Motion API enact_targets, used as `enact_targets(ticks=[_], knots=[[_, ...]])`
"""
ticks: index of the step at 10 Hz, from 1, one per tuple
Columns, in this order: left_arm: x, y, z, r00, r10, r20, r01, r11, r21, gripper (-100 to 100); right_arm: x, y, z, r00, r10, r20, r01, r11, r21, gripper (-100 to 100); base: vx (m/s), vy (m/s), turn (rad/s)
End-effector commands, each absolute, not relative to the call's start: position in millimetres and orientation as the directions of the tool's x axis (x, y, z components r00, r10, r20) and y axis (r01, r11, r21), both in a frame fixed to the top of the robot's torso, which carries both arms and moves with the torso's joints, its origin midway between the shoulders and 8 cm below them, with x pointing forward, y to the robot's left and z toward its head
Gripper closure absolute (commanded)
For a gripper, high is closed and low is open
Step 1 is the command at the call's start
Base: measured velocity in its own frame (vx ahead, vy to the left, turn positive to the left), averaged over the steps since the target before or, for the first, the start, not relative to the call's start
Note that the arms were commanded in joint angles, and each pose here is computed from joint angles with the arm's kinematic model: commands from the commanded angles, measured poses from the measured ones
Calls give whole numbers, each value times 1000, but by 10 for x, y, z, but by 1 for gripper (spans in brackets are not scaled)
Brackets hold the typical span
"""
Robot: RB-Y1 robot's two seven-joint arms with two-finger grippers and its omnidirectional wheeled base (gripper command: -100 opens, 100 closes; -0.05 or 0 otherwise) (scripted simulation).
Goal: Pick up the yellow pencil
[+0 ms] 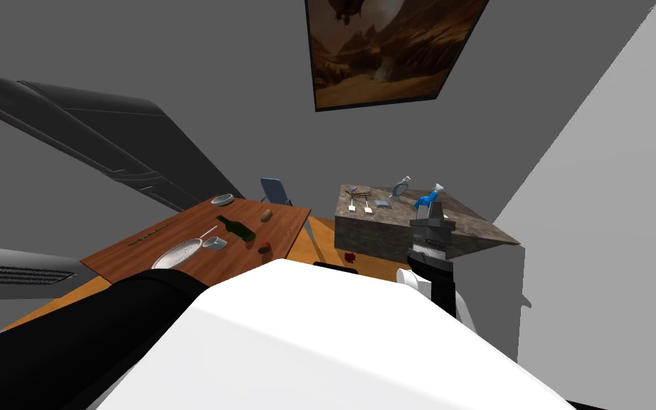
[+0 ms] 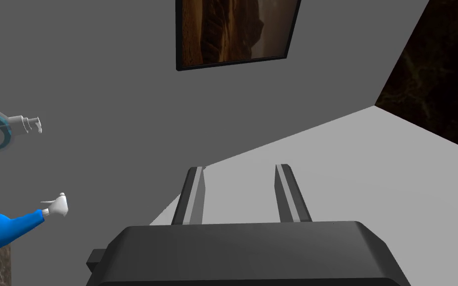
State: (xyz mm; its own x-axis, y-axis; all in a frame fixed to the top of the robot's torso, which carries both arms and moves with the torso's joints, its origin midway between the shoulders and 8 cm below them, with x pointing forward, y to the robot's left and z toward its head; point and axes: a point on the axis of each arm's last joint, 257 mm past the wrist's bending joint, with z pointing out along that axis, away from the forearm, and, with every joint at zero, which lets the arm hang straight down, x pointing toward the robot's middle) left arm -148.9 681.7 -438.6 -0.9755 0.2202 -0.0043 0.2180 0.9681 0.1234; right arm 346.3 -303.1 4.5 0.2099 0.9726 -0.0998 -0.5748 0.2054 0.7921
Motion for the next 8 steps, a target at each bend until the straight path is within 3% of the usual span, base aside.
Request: enact_targets(ticks=[1,3,8], knots=[[-1588,6959,-4237,-979,204,21,205,968,146,-100,3463,-3031,45,210,973,-100,-575,205,792,0,-111,-29,-71],[-1774,6893,-4279,-989,142,32,146,979,142,-100,3463,-3031,45,210,973,-100,-575,205,792,0,33,35,-122],[-1959,6516,-4573,-994,102,39,105,991,84,-100,3462,-3033,44,210,972,-100,-574,206,792,0,160,53,53]])
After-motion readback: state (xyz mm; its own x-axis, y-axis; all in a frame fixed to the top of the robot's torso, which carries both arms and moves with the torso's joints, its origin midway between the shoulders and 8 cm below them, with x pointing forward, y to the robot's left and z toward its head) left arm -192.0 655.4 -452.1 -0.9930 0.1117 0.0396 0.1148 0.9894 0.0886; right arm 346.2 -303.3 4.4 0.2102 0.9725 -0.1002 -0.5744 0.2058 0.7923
